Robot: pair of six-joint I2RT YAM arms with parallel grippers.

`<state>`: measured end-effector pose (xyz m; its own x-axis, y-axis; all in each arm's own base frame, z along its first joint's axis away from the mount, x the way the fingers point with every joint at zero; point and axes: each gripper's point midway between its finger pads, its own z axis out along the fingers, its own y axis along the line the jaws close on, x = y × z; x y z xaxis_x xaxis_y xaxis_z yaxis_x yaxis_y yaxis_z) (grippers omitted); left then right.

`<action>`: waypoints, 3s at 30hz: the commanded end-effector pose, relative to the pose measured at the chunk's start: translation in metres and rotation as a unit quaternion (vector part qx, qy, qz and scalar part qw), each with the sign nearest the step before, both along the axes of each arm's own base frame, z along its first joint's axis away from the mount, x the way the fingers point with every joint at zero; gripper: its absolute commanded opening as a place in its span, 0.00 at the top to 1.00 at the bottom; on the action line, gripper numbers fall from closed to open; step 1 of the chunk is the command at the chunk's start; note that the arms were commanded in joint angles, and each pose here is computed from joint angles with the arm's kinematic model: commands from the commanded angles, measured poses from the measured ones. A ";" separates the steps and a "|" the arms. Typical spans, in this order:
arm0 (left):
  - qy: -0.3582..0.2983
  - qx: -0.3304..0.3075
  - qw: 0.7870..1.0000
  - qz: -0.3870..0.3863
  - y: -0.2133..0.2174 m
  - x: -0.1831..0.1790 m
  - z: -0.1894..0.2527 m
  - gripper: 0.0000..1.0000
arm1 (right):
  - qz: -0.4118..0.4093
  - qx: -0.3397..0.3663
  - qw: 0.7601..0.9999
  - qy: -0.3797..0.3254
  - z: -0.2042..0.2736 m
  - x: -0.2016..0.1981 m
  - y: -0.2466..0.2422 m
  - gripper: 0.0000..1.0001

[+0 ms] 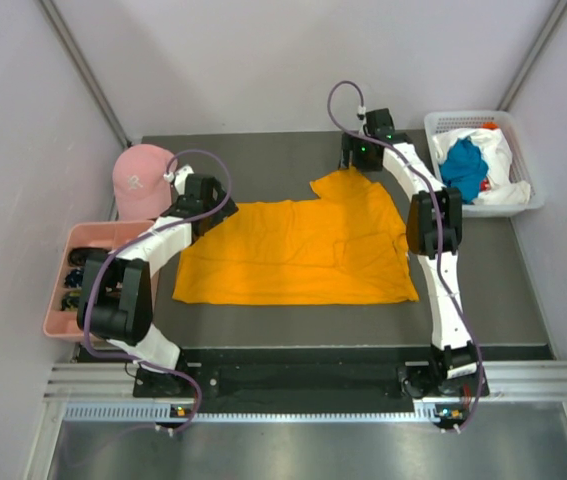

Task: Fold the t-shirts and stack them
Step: Grap the side of the flattened tshirt furthest away from the robot with both arms

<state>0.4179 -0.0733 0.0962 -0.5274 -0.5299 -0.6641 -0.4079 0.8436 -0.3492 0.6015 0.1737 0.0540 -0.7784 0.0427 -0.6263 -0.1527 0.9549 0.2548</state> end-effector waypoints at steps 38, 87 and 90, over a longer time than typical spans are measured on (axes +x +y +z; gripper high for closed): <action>-0.013 -0.023 1.000 -0.002 -0.005 0.002 0.001 0.01 | 0.026 0.075 0.997 0.021 -0.009 0.007 -0.006 0.61; 0.023 0.094 0.995 0.037 0.099 0.104 -0.039 0.17 | 0.034 0.079 0.996 0.014 -0.007 0.001 -0.005 1.00; 0.024 0.099 0.994 0.044 0.101 0.108 -0.040 0.23 | 0.034 0.079 0.996 0.014 -0.007 0.001 -0.006 1.00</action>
<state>0.5108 0.0242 0.0476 -0.5501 -0.4405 -0.7095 -0.4907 0.8580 -0.1522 0.6036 0.1709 0.0350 -0.8124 0.0970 -0.5750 -0.1919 0.8867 0.4206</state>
